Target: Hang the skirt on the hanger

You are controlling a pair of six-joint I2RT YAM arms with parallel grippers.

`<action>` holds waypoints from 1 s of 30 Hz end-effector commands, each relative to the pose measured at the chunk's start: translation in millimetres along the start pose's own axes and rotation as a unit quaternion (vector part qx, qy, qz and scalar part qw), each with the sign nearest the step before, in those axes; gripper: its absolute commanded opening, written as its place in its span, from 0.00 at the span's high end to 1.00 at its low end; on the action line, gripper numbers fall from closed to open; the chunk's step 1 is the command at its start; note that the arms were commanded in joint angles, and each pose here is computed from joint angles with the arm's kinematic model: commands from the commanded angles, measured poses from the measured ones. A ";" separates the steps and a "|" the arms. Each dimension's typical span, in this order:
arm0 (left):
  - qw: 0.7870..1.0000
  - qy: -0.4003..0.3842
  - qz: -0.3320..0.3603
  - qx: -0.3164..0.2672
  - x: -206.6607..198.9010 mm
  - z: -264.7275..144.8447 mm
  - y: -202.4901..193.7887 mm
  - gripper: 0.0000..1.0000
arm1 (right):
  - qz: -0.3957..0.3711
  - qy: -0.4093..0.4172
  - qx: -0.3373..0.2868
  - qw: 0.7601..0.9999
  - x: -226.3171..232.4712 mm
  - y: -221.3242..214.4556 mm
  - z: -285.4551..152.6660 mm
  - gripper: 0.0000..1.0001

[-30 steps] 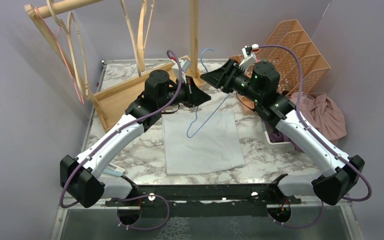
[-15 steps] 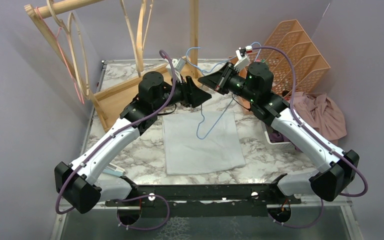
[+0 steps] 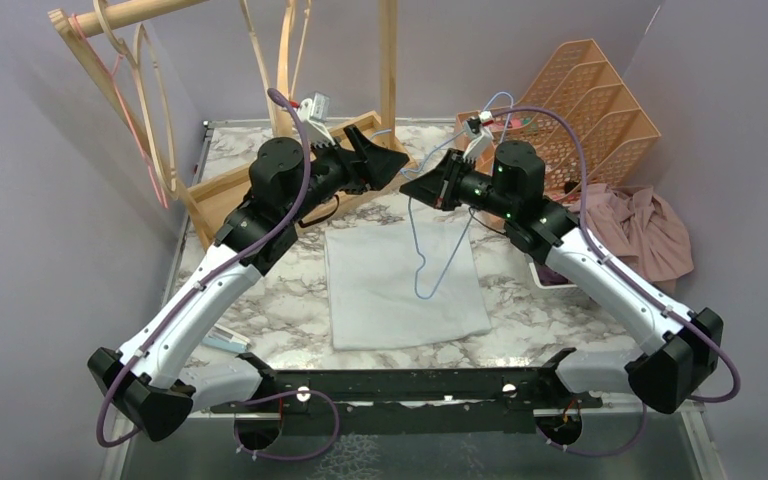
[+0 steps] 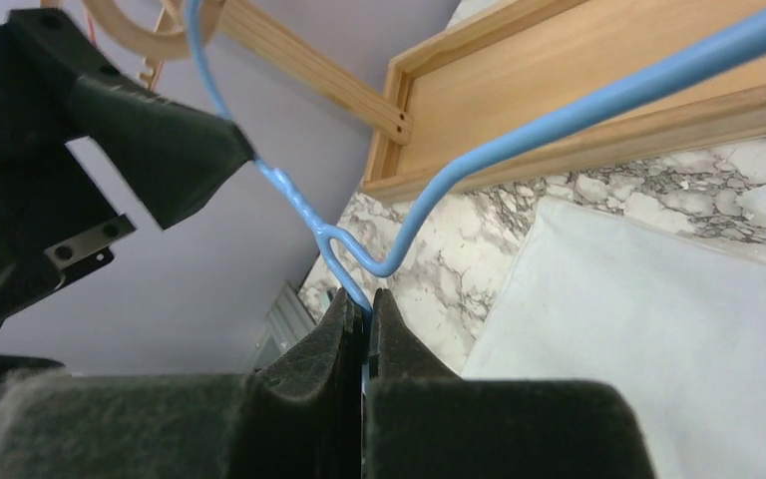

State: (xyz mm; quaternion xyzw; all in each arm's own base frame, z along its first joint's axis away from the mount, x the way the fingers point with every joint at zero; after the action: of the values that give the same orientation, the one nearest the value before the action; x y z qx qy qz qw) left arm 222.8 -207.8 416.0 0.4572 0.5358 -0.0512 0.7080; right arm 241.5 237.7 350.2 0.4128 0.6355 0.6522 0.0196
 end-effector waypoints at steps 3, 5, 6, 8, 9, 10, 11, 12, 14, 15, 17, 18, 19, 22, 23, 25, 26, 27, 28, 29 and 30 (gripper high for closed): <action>0.994 0.075 -0.075 -0.002 19.3 5.3 -8.9 0.25 | -0.038 0.062 -0.012 0.997 19.1 4.6 -24.3 0.99; 0.994 0.072 -0.083 -0.003 20.2 2.5 -11.0 0.25 | -0.037 0.063 -0.012 0.997 19.9 4.5 -25.9 0.99; 0.994 0.068 -0.086 -0.002 19.8 0.7 -11.6 0.25 | -0.036 0.062 -0.012 0.997 20.1 4.4 -26.7 0.99; 0.995 0.052 -0.087 -0.001 16.5 -3.3 -12.3 0.25 | -0.033 0.055 -0.016 0.998 19.6 4.7 -28.2 0.99; 0.995 0.045 -0.087 -0.002 15.0 -5.7 -12.0 0.25 | -0.031 0.053 -0.020 0.998 20.1 5.1 -29.6 0.99; 0.995 0.040 -0.089 -0.004 13.1 -8.7 -12.1 0.25 | -0.029 0.047 -0.023 0.998 19.2 4.7 -30.1 0.99; 0.995 0.038 -0.089 -0.006 12.5 -11.5 -11.9 0.25 | -0.026 0.040 -0.026 0.999 18.2 4.1 -31.0 0.99; 0.995 0.036 -0.090 -0.009 11.6 -14.9 -11.6 0.25 | -0.024 0.034 -0.027 0.999 17.0 3.5 -31.4 0.99; 0.995 0.034 -0.089 -0.016 10.5 -21.2 -11.1 0.25 | -0.018 0.019 -0.029 0.999 14.6 2.6 -31.8 0.99; 0.995 0.036 -0.092 -0.020 10.6 -24.6 -11.1 0.25 | -0.014 0.015 -0.030 0.999 13.8 1.9 -32.1 0.99; 0.994 0.043 -0.092 -0.032 12.4 -30.2 -10.8 0.25 | -0.007 0.013 -0.032 0.999 13.5 0.7 -32.9 0.99; 0.994 0.049 -0.094 -0.036 13.6 -33.1 -10.9 0.25 | -0.006 0.016 -0.034 0.999 14.3 0.7 -33.8 0.99; 0.994 0.048 -0.095 -0.040 13.5 -36.0 -10.9 0.25 | -0.004 0.019 -0.036 0.999 15.4 0.9 -34.6 0.99; 0.994 0.041 -0.096 -0.031 14.0 -37.3 -14.0 0.23 | -0.005 0.042 -0.035 0.998 20.8 2.0 -37.5 0.99; 0.995 0.028 -0.097 -0.023 12.1 -35.9 -15.3 0.22 | -0.004 0.056 -0.032 0.998 23.5 1.4 -38.8 0.99; 0.995 -0.002 -0.105 0.003 7.7 -32.1 -19.4 0.21 | -0.006 0.088 -0.023 0.996 29.4 0.6 -41.9 0.99; 0.994 -0.017 -0.110 0.015 5.4 -29.9 -21.4 0.21 | -0.004 0.105 -0.018 0.994 32.2 -0.9 -43.4 0.99; 0.993 -0.031 -0.115 0.025 3.8 -27.7 -23.0 0.21 | -0.004 0.124 -0.015 0.992 35.5 -1.5 -45.5 0.99; 0.991 -0.043 -0.120 0.032 2.2 -26.2 -24.2 0.21 | -0.003 0.140 -0.014 0.990 38.7 -1.7 -47.6 0.99; 0.990 -0.054 -0.124 0.036 0.6 -25.4 -24.8 0.21 | -0.002 0.155 -0.010 0.988 41.4 -2.0 -49.1 0.99; 0.989 -0.061 -0.128 0.036 0.0 -24.7 -25.1 0.22 | 0.000 0.168 -0.006 0.986 43.8 -2.0 -50.5 0.99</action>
State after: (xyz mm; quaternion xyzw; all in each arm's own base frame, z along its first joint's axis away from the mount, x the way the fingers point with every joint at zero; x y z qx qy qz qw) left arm 195.9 -196.4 391.2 0.4027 0.5876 -0.1292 0.6899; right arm 201.3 221.3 361.2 0.3662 0.6297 0.6844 -0.0318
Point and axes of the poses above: each gripper's point midway between its finger pads, its own z axis out along the fingers, its own x axis along the line the jaws close on, y = z × x, the point moved 9 cm from there along -z, back along the fingers, and after that the axes turned 13 degrees about -z, right-handed, at the moved point
